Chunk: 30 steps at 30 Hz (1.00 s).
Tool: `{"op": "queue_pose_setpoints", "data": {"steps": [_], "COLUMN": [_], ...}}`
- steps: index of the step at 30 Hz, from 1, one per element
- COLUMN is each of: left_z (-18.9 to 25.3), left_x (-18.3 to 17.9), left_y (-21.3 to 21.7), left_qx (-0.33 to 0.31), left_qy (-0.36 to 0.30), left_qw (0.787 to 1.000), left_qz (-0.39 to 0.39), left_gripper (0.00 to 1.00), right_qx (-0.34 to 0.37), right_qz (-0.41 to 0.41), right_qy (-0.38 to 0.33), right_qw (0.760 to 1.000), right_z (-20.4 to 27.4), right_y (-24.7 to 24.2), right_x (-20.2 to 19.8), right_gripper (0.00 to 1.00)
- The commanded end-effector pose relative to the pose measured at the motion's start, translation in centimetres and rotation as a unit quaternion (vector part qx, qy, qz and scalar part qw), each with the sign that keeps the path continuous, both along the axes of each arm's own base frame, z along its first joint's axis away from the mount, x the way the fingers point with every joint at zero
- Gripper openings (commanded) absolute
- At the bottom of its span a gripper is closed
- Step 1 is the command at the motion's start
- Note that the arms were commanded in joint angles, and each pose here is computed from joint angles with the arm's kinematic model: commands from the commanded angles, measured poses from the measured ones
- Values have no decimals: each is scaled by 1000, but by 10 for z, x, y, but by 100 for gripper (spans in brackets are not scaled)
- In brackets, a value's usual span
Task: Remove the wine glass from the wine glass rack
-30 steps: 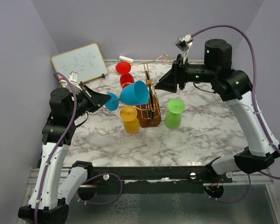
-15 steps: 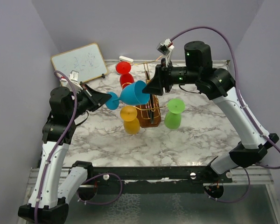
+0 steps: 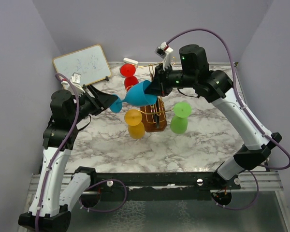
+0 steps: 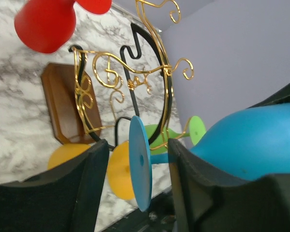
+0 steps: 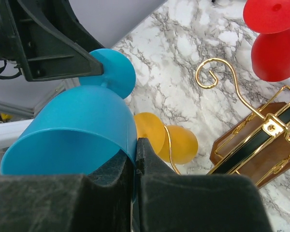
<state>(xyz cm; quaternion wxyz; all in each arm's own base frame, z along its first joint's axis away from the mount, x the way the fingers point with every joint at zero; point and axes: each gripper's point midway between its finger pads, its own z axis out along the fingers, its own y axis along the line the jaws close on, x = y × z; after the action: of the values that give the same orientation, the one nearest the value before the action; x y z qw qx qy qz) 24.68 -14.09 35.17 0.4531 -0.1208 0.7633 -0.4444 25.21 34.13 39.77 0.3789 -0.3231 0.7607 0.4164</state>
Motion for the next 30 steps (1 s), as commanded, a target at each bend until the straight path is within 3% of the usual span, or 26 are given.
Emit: {"op": "queue_pose_setpoints", "data": {"steps": [1,4,6,12,19,22,25,30], "left_z": [-8,-19,-22,-10,-23,-34,-50,-77], "left_x": [-4,-5,-6,-19,-22,-17,-11,6], "left_y": [14,27,37,76,86,87,91,95], "left_qx": [30,53,66,87,105,120,148,212], "left_qy": [10,31,36,2,-12,-7,19,70], "left_qw": [999,996,992,975,969,968,963,953], "left_qz": [35,71,98,204,225,222,226,207], "left_gripper": [67,85,89,89,86,85,83,80], "right_qx": [23,21,18,25,46,41,-18,-154], "right_qz": [-47,-71,-88,-193,-344,-421,-499,-578], "right_qy": [-37,-51,-66,-117,-88,-46,-4,115], "right_qw": [998,996,994,974,934,905,866,793], "right_z": [30,36,41,73,82,56,8,-97], "right_y": [-12,-18,-22,-52,-157,-222,-280,-333], "right_x": [5,11,18,60,181,222,241,215], "right_gripper": [1,1,1,1,1,1,1,1]}}
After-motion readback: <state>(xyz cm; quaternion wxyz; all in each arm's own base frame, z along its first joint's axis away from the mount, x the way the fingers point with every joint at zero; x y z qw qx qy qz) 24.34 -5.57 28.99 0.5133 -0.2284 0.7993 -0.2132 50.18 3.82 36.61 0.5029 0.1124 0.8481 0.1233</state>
